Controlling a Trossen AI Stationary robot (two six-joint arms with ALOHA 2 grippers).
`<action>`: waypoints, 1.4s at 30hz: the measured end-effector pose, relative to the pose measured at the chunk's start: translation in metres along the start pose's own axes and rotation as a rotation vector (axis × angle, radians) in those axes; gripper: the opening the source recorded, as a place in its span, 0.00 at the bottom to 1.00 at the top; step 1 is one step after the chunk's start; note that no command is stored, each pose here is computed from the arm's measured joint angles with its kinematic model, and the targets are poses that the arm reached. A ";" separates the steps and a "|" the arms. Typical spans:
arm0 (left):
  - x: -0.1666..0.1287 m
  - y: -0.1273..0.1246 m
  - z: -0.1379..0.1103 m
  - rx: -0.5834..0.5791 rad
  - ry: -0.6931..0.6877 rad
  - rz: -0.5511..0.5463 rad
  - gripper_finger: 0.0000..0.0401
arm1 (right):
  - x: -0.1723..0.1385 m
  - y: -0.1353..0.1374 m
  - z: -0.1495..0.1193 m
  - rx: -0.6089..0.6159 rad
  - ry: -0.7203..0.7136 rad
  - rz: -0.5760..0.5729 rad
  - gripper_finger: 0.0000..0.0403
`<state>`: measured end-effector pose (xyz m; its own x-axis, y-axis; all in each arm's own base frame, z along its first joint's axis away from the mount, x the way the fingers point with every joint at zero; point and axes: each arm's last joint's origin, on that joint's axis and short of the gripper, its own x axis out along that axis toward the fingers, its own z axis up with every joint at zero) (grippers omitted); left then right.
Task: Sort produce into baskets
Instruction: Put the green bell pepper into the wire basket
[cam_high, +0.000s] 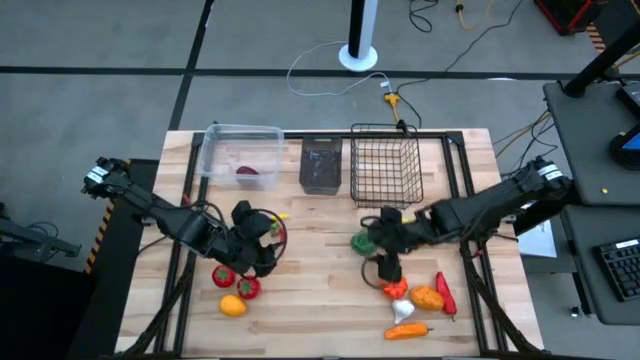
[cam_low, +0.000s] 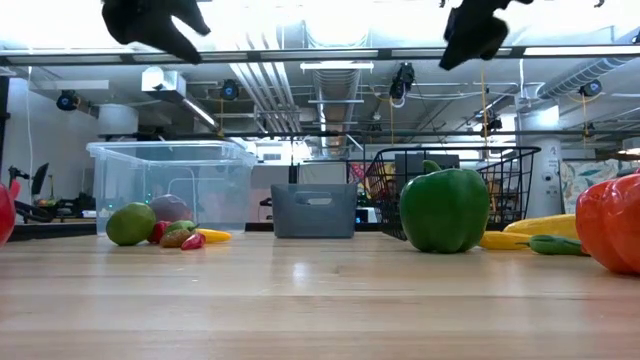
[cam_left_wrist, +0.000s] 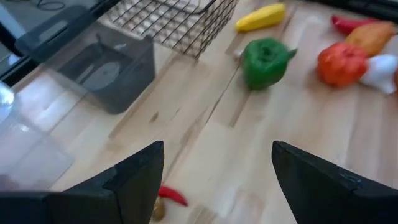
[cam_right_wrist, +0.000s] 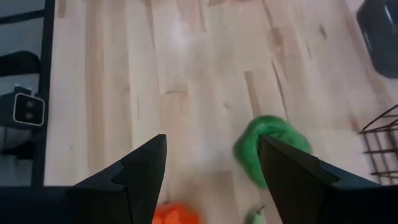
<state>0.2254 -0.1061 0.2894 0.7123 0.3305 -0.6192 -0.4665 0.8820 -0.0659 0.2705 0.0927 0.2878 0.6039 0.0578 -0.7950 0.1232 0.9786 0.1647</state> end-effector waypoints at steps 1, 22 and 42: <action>0.000 -0.001 0.001 -0.008 -0.012 -0.008 0.70 | -0.001 0.004 -0.002 0.001 -0.003 -0.002 0.60; -0.006 -0.015 0.001 -0.023 -0.138 -0.061 0.70 | 0.008 0.032 -0.032 -0.093 -0.071 -0.137 0.60; 0.008 -0.009 -0.032 -0.019 -0.120 -0.010 0.70 | 0.040 0.015 -0.054 -0.072 -0.224 -0.265 0.64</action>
<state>0.2187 -0.1225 0.2594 0.7742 0.3600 -0.5206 -0.4676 0.8796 -0.0871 0.2537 0.1207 0.2268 0.7173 -0.2370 -0.6553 0.2477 0.9657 -0.0782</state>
